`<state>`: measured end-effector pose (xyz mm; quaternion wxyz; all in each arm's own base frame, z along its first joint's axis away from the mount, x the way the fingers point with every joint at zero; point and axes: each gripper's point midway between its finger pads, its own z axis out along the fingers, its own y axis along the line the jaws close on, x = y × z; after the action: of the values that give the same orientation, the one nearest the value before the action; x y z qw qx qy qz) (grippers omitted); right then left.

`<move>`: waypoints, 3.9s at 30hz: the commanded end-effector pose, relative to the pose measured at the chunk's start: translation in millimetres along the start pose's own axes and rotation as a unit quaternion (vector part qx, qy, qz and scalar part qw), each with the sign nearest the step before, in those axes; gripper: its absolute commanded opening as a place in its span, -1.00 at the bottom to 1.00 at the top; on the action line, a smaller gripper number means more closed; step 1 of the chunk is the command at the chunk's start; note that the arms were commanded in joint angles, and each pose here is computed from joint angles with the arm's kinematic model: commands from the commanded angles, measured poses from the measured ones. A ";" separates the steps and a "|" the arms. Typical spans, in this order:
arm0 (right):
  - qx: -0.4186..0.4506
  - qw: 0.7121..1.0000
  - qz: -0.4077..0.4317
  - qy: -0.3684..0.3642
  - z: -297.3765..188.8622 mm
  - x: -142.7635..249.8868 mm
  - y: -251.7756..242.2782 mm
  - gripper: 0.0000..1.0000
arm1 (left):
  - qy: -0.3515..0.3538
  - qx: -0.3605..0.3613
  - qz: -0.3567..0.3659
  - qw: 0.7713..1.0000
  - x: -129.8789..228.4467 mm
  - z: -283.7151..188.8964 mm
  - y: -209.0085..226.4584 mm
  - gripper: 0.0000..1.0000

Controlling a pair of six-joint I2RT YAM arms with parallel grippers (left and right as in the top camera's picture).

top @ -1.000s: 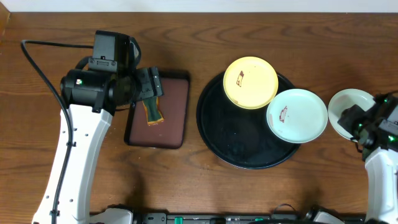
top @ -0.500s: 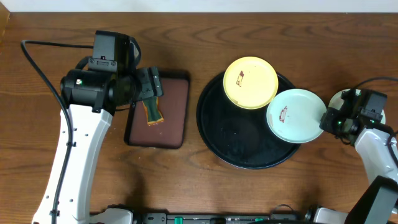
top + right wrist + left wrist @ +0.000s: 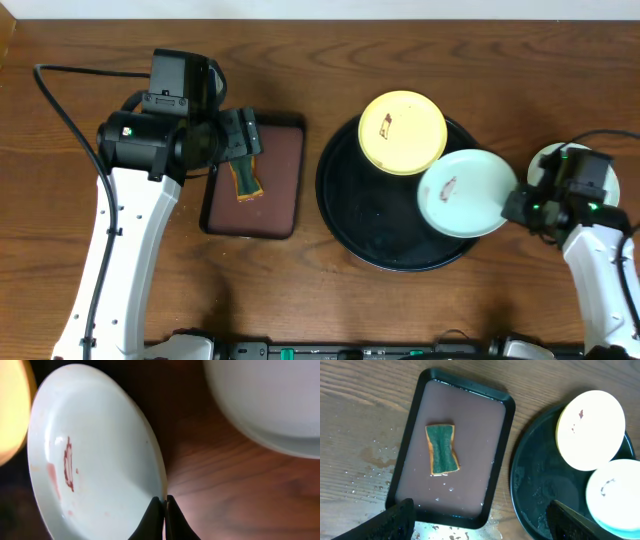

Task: Clean dirty plates on tray and stack at the side
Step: 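Release the plate and move right gripper to the other green plate rim, then grasp the sponge again with the left gripper from the small tray, then move the sponge onto the second green plate with the left gripper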

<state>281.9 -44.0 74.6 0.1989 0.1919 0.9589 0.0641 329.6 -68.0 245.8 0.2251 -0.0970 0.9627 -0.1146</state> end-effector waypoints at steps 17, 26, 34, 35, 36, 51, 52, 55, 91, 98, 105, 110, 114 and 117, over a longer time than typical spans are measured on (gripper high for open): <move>-0.051 0.983 -0.118 0.129 45.1 91.7 91.1 -0.84 | -0.003 0.006 0.003 1.000 -2.2 -3.1 -2.0 0.69; -0.055 0.976 -0.199 0.072 53.0 68.4 98.1 -0.35 | -0.003 0.006 0.002 1.000 -2.2 -3.1 -2.0 0.68; -0.054 0.976 -0.187 0.094 69.8 86.7 90.0 -0.56 | -0.002 0.009 -0.007 1.000 -1.8 -3.2 -3.1 0.69; -0.051 0.978 -0.177 0.097 73.1 89.2 88.4 -0.60 | 0.010 0.022 -0.019 1.000 3.4 -3.4 -7.5 0.68; -0.047 0.979 -0.175 0.097 75.7 89.6 86.8 -0.69 | 0.019 0.033 -0.028 0.999 6.5 -3.6 -11.1 0.68; -0.044 0.982 -0.170 0.074 81.7 79.0 89.1 -0.98 | 0.090 -0.132 -0.056 0.985 61.8 110.1 43.4 0.32; -0.044 0.982 -0.170 0.075 81.7 79.3 88.9 -0.98 | 0.090 -0.136 -0.056 0.985 63.3 122.0 46.7 0.31; -0.043 0.982 -0.170 0.076 81.6 79.9 88.6 -0.98 | 0.090 -0.159 -0.054 0.982 65.3 156.1 58.5 0.24; -0.042 0.981 -0.170 0.080 81.4 81.7 87.4 -0.98 | 0.144 -0.220 -0.035 0.964 100.4 214.8 92.0 -0.85; -0.042 0.981 -0.170 0.081 81.3 82.0 87.3 -0.98 | 0.132 -0.153 -0.028 0.979 74.6 183.2 57.4 -0.85; -0.041 0.981 -0.170 0.081 81.4 81.9 87.3 -0.98 | 0.084 -0.129 -0.025 0.988 45.3 141.3 40.2 -0.85; -0.042 0.981 -0.170 0.080 81.4 81.7 87.4 -0.98 | 0.112 -0.100 -0.027 0.988 55.9 147.3 28.9 -0.85; -0.042 0.981 -0.170 0.080 81.4 81.8 87.3 -0.98 | 0.122 -0.051 -0.021 0.991 60.1 143.1 3.6 -0.85; -0.042 0.981 -0.170 0.080 81.4 81.7 87.4 -0.98 | 0.129 -0.009 -0.003 0.992 64.3 138.0 -27.5 -0.85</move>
<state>286.7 78.1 2.6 0.1609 0.0077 0.9815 0.1037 340.1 -94.2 87.7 0.0970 -0.1253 0.9857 -0.0564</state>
